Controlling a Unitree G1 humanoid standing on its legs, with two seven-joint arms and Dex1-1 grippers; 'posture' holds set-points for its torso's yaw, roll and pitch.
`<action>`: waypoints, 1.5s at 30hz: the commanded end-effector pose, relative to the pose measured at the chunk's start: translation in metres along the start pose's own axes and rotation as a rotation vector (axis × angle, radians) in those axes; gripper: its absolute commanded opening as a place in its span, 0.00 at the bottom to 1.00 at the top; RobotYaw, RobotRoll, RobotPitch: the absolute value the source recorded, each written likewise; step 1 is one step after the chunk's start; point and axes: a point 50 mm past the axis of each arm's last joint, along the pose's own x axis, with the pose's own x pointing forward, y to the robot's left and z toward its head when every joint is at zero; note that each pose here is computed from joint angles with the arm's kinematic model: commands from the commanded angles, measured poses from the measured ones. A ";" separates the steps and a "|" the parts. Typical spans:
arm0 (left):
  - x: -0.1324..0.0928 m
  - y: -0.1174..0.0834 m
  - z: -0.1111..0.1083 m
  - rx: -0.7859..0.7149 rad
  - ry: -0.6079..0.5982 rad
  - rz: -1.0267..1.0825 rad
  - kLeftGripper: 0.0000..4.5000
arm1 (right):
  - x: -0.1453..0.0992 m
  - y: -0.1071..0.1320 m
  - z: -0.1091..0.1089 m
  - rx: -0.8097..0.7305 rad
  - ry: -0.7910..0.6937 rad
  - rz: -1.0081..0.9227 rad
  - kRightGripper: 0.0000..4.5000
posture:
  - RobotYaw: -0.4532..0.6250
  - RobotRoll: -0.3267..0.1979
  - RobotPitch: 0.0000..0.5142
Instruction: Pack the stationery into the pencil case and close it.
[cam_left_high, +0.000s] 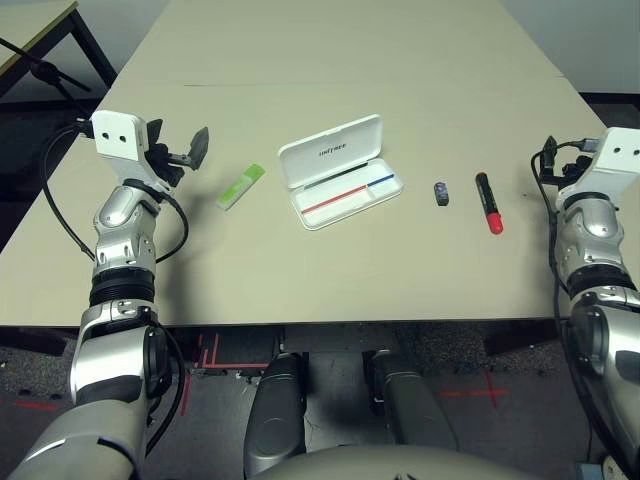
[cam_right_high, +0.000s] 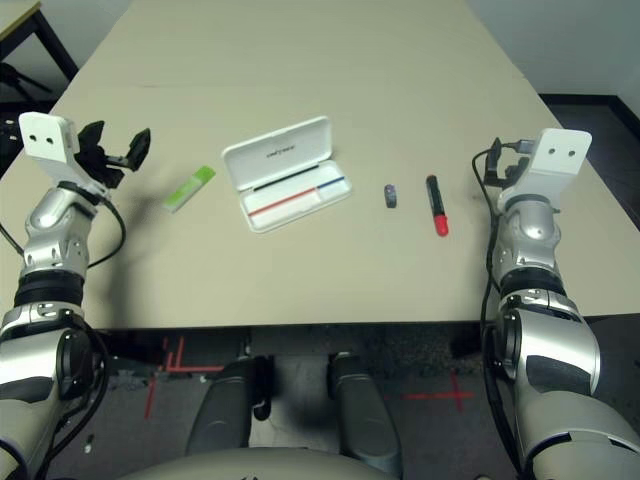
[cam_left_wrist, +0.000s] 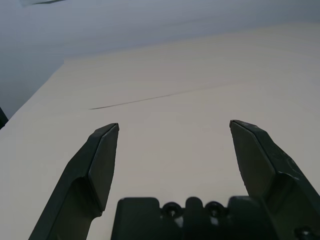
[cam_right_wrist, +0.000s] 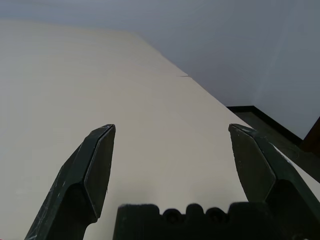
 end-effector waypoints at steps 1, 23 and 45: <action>-0.003 0.004 -0.005 0.008 0.020 0.010 0.99 | 0.000 0.001 0.000 0.015 0.000 -0.011 1.00 | 0.40 0.62 0.26; -0.009 -0.005 -0.005 0.026 0.041 -0.063 0.99 | 0.004 0.033 0.007 -0.044 0.034 0.409 1.00 | 0.41 0.62 0.30; -0.013 -0.009 0.003 0.071 0.059 -0.133 0.99 | -0.016 0.054 0.026 -0.208 0.185 1.125 1.00 | 0.42 0.62 0.25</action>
